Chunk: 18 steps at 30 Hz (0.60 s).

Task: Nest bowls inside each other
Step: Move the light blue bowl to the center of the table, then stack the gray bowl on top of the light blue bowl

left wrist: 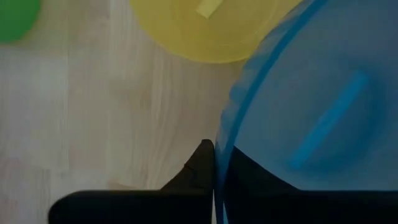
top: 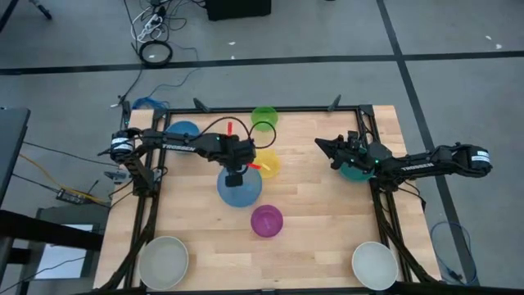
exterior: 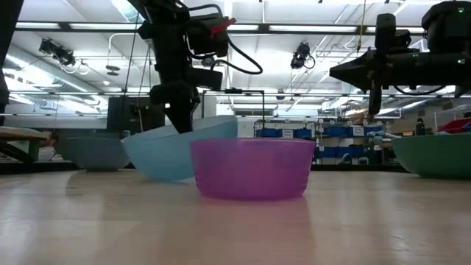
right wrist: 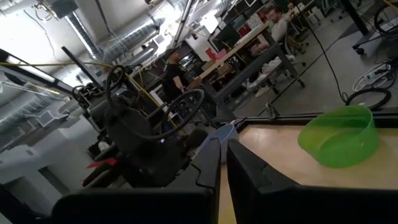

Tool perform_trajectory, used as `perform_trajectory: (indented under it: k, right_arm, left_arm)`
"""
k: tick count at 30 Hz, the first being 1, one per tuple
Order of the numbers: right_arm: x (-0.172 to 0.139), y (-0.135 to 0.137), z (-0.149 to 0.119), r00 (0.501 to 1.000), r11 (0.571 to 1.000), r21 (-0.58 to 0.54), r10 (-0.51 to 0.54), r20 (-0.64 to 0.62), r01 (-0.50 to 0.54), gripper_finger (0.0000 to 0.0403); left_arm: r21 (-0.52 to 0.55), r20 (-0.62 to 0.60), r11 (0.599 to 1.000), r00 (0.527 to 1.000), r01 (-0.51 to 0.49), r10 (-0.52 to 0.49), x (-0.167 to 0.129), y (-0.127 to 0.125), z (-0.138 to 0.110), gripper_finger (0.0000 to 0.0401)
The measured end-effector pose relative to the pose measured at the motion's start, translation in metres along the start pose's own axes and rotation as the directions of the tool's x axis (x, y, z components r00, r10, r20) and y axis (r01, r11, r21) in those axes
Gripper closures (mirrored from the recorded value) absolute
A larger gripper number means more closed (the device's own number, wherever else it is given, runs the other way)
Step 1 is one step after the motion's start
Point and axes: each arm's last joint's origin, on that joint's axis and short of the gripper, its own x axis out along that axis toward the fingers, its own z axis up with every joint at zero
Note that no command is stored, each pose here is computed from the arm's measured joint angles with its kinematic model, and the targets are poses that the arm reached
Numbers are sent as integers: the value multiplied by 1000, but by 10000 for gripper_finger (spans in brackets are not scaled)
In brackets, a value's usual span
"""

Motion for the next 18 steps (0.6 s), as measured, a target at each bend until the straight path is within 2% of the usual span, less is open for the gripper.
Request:
perform_trajectory:
  k: [6,13,18]
  right_arm:
    - [0,0,0,1000,1000,0,0,0,0,383]
    - [0,0,0,1000,1000,-18,0,0,0,383]
    - [0,0,0,1000,1000,-18,0,0,0,383]
  left_arm:
    - [-20,-53,996,995,83,-84,0,-3,-6,345]
    - [-41,-64,995,994,87,-89,0,-4,-7,312]
    - [-57,-79,995,993,79,-84,-2,-4,-9,274]
